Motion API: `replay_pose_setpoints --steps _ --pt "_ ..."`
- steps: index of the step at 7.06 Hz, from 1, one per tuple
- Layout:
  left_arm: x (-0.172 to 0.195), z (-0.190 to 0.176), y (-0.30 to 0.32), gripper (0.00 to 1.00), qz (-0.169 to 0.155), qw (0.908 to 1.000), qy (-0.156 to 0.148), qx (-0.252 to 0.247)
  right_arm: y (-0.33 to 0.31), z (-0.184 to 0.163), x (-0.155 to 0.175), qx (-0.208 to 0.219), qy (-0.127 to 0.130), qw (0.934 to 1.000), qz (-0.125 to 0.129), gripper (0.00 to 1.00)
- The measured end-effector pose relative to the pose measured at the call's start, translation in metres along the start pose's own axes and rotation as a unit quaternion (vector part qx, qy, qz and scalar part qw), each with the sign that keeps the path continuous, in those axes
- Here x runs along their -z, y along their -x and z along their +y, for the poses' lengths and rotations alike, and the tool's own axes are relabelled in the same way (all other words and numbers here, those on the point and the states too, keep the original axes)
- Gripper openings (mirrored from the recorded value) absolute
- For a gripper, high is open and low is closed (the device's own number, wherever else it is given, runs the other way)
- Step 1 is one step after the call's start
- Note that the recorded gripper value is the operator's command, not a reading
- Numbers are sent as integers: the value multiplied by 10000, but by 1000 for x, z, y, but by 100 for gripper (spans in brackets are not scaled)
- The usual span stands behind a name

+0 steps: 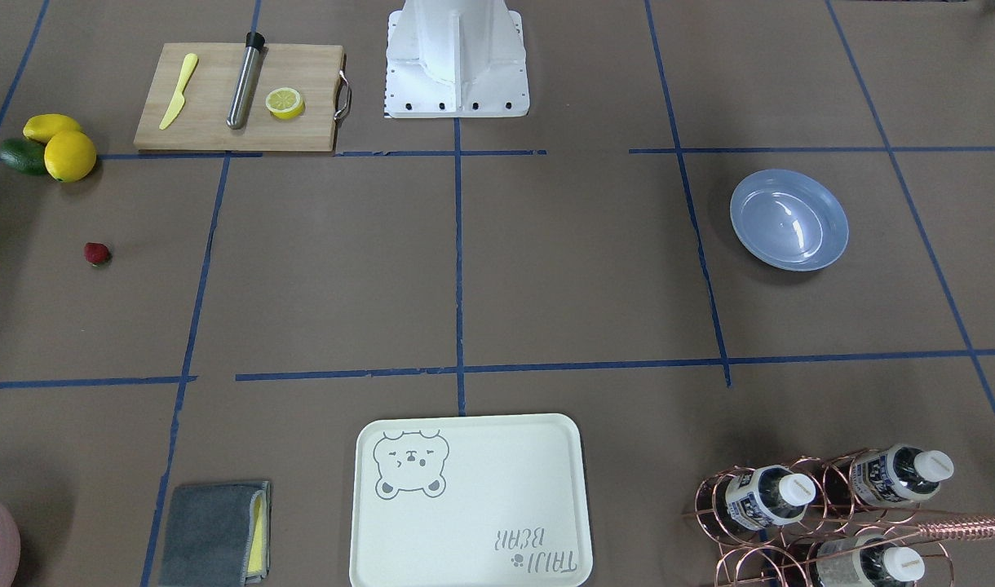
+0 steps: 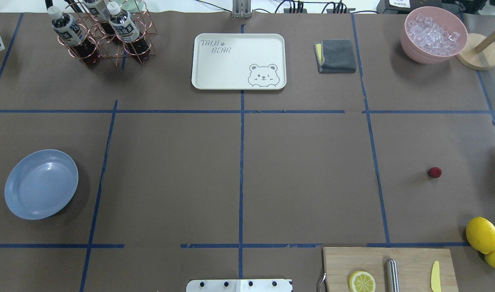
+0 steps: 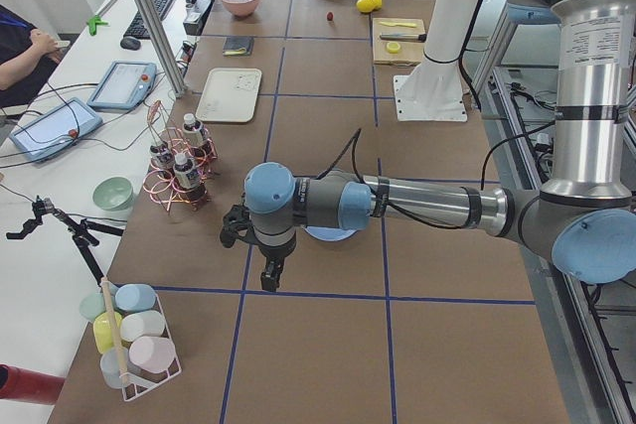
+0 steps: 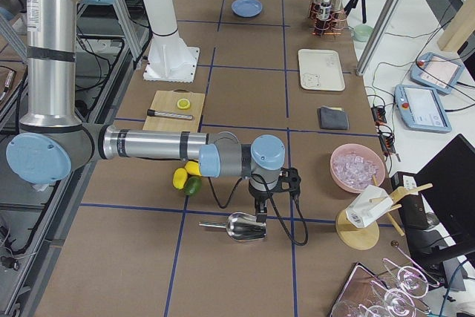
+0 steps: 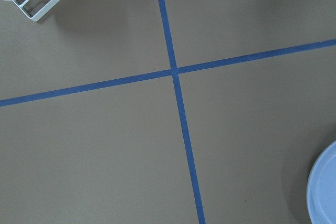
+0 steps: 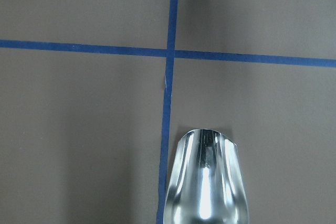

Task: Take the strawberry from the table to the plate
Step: 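Move the left gripper toward the light blue plate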

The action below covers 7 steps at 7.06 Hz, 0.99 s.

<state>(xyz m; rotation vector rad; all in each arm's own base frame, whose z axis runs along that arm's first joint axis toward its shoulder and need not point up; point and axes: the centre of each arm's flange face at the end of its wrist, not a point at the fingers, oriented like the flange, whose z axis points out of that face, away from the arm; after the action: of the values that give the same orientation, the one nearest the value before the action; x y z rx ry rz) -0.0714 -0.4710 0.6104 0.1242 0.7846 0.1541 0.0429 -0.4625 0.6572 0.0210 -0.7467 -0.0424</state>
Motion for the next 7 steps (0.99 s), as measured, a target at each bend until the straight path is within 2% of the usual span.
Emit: replay_pose_setpoints --steps 3,5,7 --pt "7 -1 -7 100 -6 9999 -74 -76 2 -4 2 23 -29 10000 4 100" --pt "14 -4 -12 100 -116 9994 -208 -235 22 -24 13 226 -186 9996 -2 100" --pt "22 -14 -18 100 -356 9938 -719 -772 58 -45 12 793 -438 9959 -26 100"
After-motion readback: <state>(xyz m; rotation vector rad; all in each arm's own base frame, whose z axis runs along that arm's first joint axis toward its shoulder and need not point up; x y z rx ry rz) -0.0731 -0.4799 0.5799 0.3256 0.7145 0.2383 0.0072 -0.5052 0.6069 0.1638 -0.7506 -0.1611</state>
